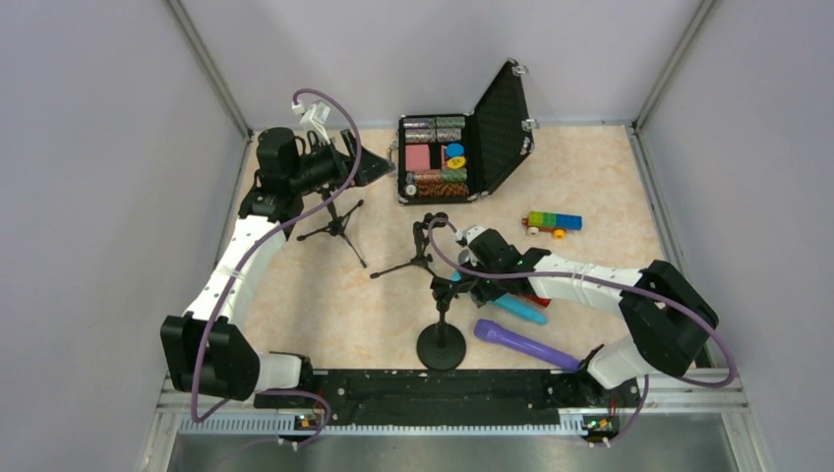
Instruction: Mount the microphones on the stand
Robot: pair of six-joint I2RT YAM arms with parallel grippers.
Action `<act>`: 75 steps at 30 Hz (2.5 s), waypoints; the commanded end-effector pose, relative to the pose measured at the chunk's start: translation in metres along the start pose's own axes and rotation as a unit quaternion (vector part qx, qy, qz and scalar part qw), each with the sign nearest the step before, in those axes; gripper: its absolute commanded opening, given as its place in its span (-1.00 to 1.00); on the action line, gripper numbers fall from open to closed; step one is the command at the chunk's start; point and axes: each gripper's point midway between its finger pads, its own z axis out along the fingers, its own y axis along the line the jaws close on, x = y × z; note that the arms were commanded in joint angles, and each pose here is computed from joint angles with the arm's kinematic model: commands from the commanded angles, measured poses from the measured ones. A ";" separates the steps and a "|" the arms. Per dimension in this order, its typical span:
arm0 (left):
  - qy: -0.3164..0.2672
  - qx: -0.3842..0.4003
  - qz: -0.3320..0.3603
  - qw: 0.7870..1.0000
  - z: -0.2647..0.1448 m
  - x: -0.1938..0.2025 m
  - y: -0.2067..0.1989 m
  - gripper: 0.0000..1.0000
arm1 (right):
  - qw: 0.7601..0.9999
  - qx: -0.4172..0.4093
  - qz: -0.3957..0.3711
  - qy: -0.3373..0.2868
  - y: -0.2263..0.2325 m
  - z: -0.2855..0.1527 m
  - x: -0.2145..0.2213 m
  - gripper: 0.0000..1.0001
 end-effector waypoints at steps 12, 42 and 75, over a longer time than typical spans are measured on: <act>-0.018 0.013 0.029 0.999 -0.007 -0.009 -0.013 0.96 | 0.991 0.118 0.038 -0.053 -0.035 -0.012 -0.028 -0.32; -0.018 0.014 0.029 0.999 -0.008 -0.008 -0.013 0.96 | 0.979 0.186 0.068 -0.043 -0.087 0.015 -0.079 0.40; -0.018 0.015 0.035 0.999 -0.009 -0.008 -0.015 0.96 | 0.990 0.111 0.085 0.030 -0.093 0.030 -0.040 -0.10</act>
